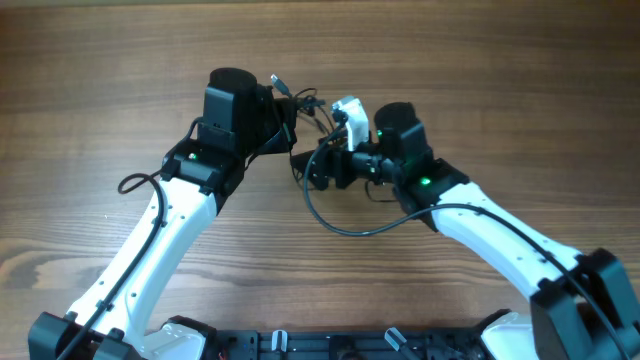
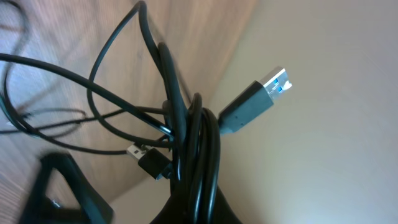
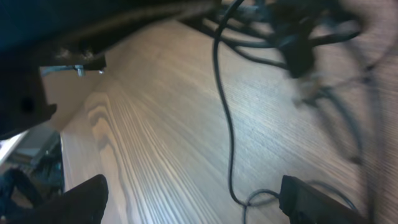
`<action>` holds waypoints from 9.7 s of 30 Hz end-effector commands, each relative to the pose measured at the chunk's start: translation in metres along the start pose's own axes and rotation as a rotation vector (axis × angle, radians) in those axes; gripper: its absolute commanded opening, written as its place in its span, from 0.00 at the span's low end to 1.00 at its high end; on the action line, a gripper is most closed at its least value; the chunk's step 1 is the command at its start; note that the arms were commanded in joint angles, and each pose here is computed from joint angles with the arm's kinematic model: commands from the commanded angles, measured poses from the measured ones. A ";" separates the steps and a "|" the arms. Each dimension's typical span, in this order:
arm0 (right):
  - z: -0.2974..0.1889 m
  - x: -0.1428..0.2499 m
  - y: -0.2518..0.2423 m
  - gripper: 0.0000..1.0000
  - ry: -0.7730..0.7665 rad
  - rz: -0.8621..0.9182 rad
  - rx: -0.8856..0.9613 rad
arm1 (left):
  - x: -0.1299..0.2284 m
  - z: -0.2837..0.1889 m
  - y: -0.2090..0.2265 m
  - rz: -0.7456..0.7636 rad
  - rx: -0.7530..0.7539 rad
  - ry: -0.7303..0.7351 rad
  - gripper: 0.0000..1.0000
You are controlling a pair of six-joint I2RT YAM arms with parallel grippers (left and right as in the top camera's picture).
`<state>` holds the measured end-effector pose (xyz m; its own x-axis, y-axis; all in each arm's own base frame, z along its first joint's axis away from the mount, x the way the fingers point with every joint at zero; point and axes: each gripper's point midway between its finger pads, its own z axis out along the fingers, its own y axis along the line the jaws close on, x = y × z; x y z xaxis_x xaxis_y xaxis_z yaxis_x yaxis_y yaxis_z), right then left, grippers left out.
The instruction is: Untangle cables
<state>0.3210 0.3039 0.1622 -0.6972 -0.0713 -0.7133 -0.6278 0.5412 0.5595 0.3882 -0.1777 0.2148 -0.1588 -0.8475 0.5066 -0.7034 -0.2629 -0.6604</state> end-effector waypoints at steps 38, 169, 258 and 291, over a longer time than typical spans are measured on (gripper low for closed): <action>0.011 0.086 -0.001 0.05 0.324 0.146 -0.097 | -0.059 -0.029 -0.078 -0.217 0.289 -0.133 0.04; -0.012 0.041 0.019 0.04 0.175 -0.134 -0.173 | -0.056 -0.030 -0.064 -0.182 0.161 -0.005 0.04; -0.096 0.006 0.071 0.34 0.047 -0.209 -0.149 | -0.016 -0.025 0.028 -0.179 -0.224 0.119 0.04; -0.009 0.001 -0.034 0.56 0.018 -0.221 0.156 | -0.006 -0.032 0.047 -0.244 -0.327 0.173 0.04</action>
<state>0.3412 0.2738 0.1317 -0.6153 -0.1955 -0.7637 -0.6479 0.6773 0.3485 0.3331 -0.1700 0.1844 -0.0780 -0.7089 0.7010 -0.9165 -0.2256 -0.3302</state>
